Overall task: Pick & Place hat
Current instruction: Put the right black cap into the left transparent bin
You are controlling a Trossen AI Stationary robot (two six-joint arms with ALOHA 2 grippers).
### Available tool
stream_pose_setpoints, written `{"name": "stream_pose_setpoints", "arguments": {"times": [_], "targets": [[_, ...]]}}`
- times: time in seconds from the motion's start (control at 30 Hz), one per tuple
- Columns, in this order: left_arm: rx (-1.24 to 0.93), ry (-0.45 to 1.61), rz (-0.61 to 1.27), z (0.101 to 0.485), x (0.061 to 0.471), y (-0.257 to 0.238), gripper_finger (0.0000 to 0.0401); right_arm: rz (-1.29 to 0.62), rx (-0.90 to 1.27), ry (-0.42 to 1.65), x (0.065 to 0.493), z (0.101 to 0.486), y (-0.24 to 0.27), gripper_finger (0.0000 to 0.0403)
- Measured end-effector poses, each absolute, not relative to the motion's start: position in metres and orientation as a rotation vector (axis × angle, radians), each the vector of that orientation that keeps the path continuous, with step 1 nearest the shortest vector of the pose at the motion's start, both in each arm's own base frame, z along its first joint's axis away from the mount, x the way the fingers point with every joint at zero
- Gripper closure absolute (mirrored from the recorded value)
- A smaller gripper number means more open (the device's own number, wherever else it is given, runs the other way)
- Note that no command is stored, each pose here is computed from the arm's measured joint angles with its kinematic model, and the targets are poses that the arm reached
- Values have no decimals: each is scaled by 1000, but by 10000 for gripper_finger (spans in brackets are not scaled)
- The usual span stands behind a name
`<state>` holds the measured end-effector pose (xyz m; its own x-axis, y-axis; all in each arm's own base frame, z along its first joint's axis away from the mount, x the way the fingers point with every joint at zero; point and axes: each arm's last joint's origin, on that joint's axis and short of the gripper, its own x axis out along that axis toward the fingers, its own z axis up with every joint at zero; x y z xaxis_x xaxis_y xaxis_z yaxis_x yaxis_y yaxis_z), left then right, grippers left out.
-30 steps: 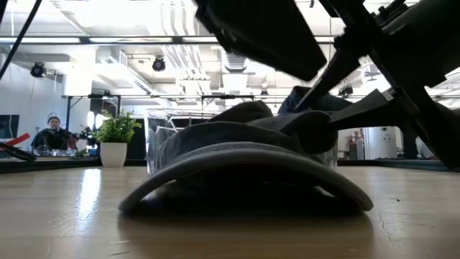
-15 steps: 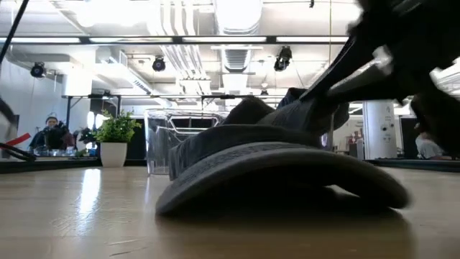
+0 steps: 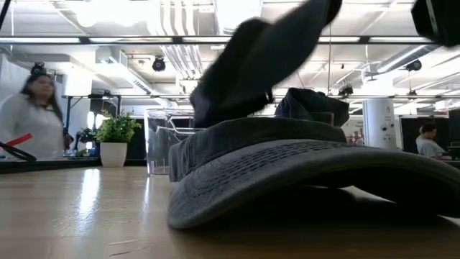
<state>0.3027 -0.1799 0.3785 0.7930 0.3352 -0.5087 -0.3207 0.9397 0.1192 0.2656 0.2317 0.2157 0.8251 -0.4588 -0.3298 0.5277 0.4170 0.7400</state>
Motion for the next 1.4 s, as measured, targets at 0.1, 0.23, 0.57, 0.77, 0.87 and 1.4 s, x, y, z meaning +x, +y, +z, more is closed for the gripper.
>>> {"name": "stream_pose_setpoints", "arguments": {"times": [0.1,0.23,0.57,0.77,0.87,1.4], "targets": [[19,540,399,387,287,-175,225,-584,951,66,263,234,229,390],[-11,528,416,398,270,-169,225,-537,937,44,260,260,223,390],[-9,607,473,403,243,-152,225,-597,816,103,295,287,152,390],[0,653,512,403,226,-139,225,-649,807,145,332,279,94,390],[-8,650,516,398,216,-131,225,-663,827,162,350,268,66,390],[-140,579,419,348,174,-65,225,-634,944,310,434,209,8,390]]}}
